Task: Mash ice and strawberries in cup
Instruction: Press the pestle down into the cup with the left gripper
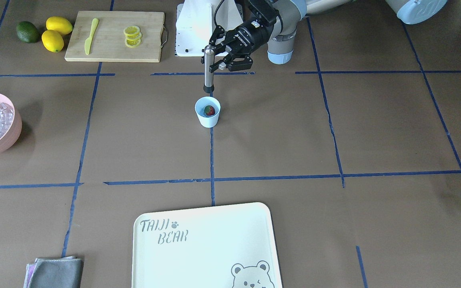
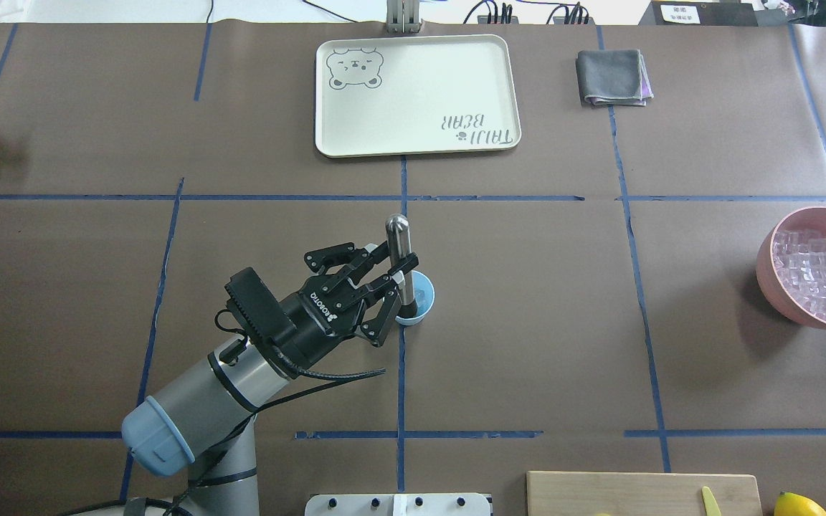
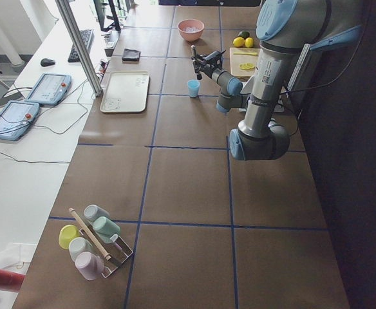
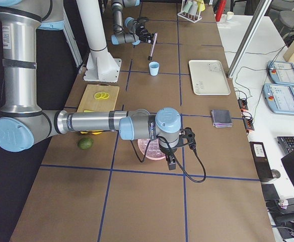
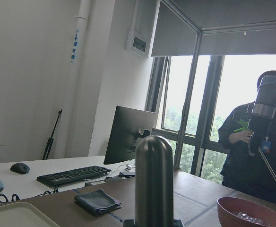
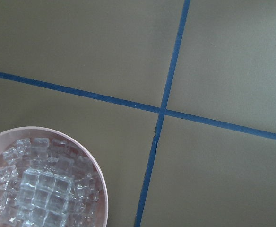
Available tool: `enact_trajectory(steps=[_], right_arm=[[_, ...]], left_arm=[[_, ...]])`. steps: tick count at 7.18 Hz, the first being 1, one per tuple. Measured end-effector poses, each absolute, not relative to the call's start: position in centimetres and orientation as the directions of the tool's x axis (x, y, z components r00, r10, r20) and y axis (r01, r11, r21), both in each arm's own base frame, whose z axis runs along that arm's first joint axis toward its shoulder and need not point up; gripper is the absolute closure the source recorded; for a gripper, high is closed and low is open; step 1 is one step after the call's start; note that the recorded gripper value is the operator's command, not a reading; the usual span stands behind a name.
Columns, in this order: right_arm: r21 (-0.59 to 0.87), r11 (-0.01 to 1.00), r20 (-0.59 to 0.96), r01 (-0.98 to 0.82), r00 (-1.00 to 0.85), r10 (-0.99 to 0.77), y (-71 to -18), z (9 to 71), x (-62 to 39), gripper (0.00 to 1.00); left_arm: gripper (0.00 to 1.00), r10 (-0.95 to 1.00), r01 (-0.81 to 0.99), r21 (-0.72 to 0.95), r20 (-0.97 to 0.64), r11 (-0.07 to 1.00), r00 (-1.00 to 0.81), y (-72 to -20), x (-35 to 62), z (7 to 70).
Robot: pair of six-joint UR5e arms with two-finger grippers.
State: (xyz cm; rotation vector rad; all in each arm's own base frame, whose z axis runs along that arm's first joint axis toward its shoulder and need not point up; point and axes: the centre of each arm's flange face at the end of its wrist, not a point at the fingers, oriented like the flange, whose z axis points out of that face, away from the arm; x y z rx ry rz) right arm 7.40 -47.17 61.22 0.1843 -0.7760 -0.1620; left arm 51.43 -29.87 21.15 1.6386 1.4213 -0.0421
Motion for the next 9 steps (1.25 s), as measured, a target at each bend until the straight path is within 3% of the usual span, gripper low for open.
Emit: enact_trajectory(steps=[9], right_arm=[[0.212,0.974,0.681,0.079,0.703,-0.205,-47.4,61.9,7.4,0.01]], left_arm=[[1.0,0.741,0.769,0.629,-0.568,0.112,0.357,-32.2,54.0,22.3]])
